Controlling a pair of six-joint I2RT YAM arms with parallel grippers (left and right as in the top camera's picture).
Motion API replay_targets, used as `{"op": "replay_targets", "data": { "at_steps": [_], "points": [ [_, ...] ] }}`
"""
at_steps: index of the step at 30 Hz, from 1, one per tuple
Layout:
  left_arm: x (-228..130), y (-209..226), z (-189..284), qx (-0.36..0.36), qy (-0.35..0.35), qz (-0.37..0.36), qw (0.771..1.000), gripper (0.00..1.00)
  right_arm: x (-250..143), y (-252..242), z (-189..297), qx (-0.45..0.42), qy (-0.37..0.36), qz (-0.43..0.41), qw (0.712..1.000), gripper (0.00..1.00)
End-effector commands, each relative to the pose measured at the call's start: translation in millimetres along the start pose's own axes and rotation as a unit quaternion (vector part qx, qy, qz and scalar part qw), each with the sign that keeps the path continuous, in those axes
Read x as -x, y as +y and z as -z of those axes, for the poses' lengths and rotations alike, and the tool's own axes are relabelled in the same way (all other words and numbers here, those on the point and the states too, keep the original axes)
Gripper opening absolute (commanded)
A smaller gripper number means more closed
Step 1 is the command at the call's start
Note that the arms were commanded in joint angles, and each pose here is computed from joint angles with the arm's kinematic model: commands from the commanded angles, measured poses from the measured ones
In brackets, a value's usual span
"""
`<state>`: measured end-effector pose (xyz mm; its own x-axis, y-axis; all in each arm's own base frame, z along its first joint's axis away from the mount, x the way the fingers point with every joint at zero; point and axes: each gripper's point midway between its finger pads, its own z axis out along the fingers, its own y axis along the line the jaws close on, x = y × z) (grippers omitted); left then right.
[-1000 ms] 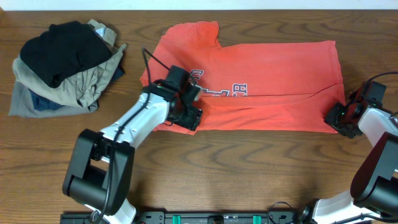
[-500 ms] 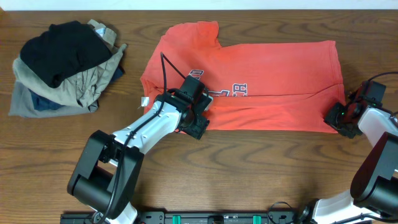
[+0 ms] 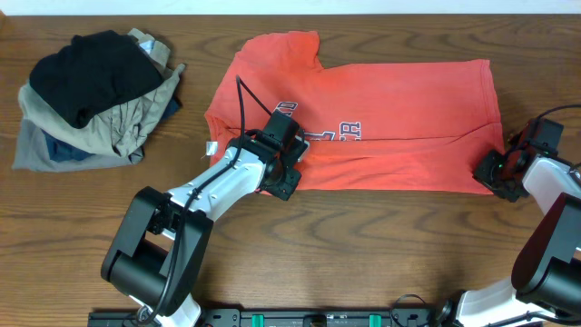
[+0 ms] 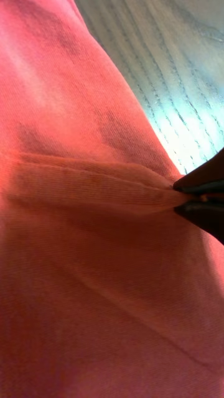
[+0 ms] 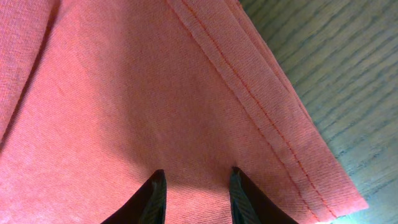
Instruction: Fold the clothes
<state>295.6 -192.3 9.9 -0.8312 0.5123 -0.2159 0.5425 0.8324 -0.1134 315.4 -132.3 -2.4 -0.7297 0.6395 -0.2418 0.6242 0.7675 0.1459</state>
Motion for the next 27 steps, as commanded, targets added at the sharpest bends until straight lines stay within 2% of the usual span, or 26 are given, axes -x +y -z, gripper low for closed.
{"op": "replay_targets", "data": {
  "at_steps": [1,9,15,16,18,21,23,24,27],
  "points": [
    [-2,3,-4,0.006,0.004,0.0,1.0,0.06,-25,-13,-11,-0.025,0.037,0.004,0.999,0.33],
    [55,31,26,0.064,-0.075,0.011,0.995,0.06,-25,-13,-11,-0.025,0.037,0.004,0.999,0.33],
    [65,34,27,0.052,-0.097,0.045,0.993,0.06,-25,-13,-11,-0.025,0.037,0.004,0.999,0.33],
    [64,30,27,0.043,-0.095,0.045,0.994,0.08,-25,-13,-11,-0.025,0.037,0.004,0.999,0.33],
    [63,22,25,0.02,-0.091,0.043,0.995,0.3,-25,-13,-11,-0.025,0.037,0.004,0.999,0.33],
    [63,18,25,0.007,-0.091,0.042,0.995,0.35,-26,-13,-11,-0.025,0.037,0.004,0.999,0.33],
    [63,19,26,0.007,-0.092,0.042,0.995,0.47,-26,-13,-11,-0.025,0.038,0.004,0.999,0.33],
    [63,20,26,0.008,-0.093,0.044,0.995,0.5,-26,-13,-11,-0.025,0.038,0.004,0.999,0.33],
    [62,30,34,0.012,-0.097,0.056,0.994,0.51,-26,-13,-11,-0.025,0.038,0.004,0.999,0.33]
  ]
}}
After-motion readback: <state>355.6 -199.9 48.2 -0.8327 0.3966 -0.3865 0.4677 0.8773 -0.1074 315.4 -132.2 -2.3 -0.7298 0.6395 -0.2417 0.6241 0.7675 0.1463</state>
